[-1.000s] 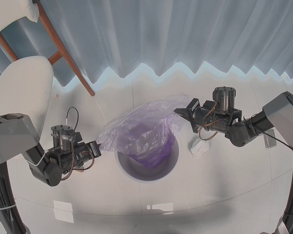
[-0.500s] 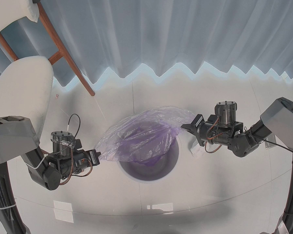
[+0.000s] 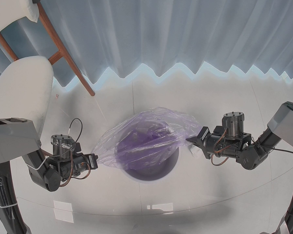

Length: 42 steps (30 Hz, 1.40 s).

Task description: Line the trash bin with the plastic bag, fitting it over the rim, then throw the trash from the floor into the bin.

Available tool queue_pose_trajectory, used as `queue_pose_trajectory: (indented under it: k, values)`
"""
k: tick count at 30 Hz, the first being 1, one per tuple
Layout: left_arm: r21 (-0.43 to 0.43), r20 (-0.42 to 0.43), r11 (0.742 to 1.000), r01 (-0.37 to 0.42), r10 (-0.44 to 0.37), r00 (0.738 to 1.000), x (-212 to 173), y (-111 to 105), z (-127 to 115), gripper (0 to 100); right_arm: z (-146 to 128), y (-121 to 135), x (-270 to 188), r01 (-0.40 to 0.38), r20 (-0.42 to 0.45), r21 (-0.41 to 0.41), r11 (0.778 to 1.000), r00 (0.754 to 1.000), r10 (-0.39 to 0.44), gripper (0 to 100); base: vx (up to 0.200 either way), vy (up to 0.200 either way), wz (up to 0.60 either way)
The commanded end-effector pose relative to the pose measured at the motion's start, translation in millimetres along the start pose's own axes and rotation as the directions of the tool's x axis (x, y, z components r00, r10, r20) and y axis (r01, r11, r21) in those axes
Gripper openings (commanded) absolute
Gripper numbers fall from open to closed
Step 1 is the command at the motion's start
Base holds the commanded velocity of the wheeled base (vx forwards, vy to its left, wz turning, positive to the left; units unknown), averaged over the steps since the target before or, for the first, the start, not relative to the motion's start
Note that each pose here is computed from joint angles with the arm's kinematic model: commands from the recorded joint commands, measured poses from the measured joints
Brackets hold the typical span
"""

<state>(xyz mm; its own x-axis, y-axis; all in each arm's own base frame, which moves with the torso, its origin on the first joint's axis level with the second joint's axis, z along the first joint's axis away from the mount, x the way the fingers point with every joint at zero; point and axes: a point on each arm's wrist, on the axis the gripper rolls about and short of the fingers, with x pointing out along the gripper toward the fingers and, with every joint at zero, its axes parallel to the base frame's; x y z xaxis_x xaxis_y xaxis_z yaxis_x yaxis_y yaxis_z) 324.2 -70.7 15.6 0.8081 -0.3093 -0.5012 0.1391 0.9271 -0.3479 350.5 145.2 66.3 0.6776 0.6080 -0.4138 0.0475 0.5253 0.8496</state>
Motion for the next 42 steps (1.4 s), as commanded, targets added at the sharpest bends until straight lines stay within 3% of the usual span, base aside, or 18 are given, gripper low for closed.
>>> queue_pose_trajectory:
  k: [1,15,22,35,42]
  values:
    - [0.011,-0.032,1.000,-0.019,0.019,0.999,6,5,-10,0,-8,-2,-13,-0.002,-0.003,-0.025,1.000,1.000,0.002,0,0.000,0.000,0.00]
    - [0.029,-0.036,1.000,0.007,-0.005,0.999,2,-3,-18,0,-36,-27,-27,0.031,-0.047,-0.027,0.999,0.998,-0.032,0,0.000,0.000,0.00]
    - [0.070,-0.055,0.997,0.018,-0.015,0.998,-4,-4,-29,0,-59,-42,-37,0.065,-0.101,-0.127,0.990,0.992,-0.078,0,0.000,0.000,0.00]
    - [0.080,-0.067,0.997,0.012,-0.007,0.998,-6,-3,-33,0,-83,-53,-41,0.050,-0.140,-0.160,0.986,0.987,-0.073,0,0.000,0.000,0.00]
    - [0.084,-0.064,0.996,0.010,-0.005,0.998,-7,-3,-32,0,-94,-66,-44,0.058,-0.145,-0.217,0.974,0.985,-0.090,0,0.000,0.000,0.00]
